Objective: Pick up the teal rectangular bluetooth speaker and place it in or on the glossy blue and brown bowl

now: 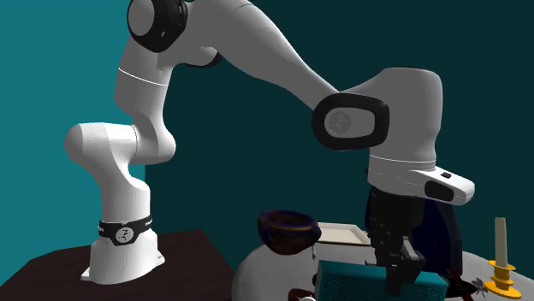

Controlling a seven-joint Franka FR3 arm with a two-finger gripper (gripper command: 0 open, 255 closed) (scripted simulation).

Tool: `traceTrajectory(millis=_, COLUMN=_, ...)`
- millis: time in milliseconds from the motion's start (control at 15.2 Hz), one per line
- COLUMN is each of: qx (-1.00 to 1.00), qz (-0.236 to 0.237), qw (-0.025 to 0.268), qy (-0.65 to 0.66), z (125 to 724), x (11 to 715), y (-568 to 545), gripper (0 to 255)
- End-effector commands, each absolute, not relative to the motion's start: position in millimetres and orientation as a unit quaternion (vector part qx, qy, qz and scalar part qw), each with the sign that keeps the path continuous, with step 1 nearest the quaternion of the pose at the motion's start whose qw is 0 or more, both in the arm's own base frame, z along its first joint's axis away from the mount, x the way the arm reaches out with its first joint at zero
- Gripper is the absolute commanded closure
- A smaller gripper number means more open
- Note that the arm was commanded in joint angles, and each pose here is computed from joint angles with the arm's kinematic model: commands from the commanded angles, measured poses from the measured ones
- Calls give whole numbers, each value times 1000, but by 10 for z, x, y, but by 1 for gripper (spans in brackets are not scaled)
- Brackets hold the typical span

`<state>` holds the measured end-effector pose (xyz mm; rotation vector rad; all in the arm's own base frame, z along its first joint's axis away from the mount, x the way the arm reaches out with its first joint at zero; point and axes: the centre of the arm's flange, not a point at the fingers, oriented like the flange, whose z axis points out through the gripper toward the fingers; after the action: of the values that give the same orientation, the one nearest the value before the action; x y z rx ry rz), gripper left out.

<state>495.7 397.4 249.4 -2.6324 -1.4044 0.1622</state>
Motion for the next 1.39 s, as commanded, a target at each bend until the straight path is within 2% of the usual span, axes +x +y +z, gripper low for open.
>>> traceTrajectory(millis=0, qx=-878, qz=56, qw=76, qy=-468, z=2477, x=4950, y=3968, gripper=255)
traceTrajectory(millis=1320, qx=-878, qz=56, qw=77, qy=-468, z=3420, x=4960, y=3965, gripper=255)
